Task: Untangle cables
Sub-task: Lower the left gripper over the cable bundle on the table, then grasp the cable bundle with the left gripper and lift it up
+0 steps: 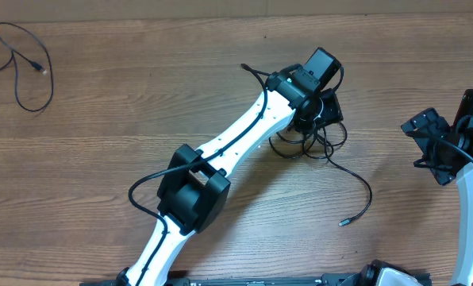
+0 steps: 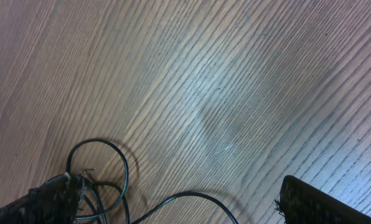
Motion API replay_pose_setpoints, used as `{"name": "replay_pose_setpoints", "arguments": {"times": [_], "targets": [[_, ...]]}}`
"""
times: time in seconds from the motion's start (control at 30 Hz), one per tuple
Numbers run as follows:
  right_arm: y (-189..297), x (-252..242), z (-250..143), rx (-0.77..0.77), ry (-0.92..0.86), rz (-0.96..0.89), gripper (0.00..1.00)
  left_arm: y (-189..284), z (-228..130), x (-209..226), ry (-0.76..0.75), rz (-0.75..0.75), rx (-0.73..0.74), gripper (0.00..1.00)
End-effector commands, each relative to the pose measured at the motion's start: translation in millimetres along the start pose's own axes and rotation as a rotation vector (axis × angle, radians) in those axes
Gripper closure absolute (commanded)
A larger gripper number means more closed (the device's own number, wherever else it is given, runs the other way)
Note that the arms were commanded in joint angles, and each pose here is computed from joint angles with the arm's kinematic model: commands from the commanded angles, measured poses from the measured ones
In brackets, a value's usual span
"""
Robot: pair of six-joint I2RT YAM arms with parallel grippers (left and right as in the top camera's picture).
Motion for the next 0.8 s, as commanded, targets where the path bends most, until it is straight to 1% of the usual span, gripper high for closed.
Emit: {"name": "replay_pose_setpoints", "arguments": {"times": [0.0,0.13,0.17,0.23,0.33,0.47,0.5,0.57,0.6,0.63,0.7,0.77], "targets": [[13,7,6,-0.034,-0.004,0.043,0.00,-9,-1,8,0.019,0.043,-0.005,0.48],[13,7,6,-0.034,-0.004,0.043,0.00,-15,-4,11,0.021,0.055,0.005,0.49],[13,7,6,-0.034,-0.004,0.043,0.00,-18,-5,11,0.033,0.061,0.006,0.51],[13,7,6,-0.034,-0.004,0.043,0.00,-23,-7,11,0.039,0.063,0.011,0.52],[13,7,6,-0.034,-0.004,0.043,0.00,-32,-12,10,0.092,0.065,0.019,0.54],[13,5,4,-0.028,-0.004,0.035,0.00,-51,-18,8,0.094,0.062,0.027,0.55],[13,5,4,-0.026,-0.004,0.034,0.00,-54,-18,11,0.101,0.069,0.029,0.64],[13,4,4,-0.025,-0.004,0.032,0.00,-54,-15,14,0.100,0.085,0.006,0.85],[13,5,4,-0.025,-0.004,0.033,0.00,-53,-11,16,0.094,0.091,-0.007,0.91],[13,5,4,-0.025,-0.004,0.033,0.00,-51,-6,18,0.077,0.086,-0.016,0.96],[13,5,4,-0.023,-0.004,0.034,0.00,-48,4,22,0.038,0.067,-0.024,0.96],[13,7,0,0.003,-0.003,0.056,0.00,-40,16,17,-0.058,-0.020,-0.011,0.96]]}}
Point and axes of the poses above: each gripper's point midway between its finger pads, its own y axis back along the fingers, its own x axis along the line the jaws close on, z = x × y, the point moved 5 cm from there along y, back along the fingers, and after that the axes turned 15 degrees about -y, right-handed, at the moved point
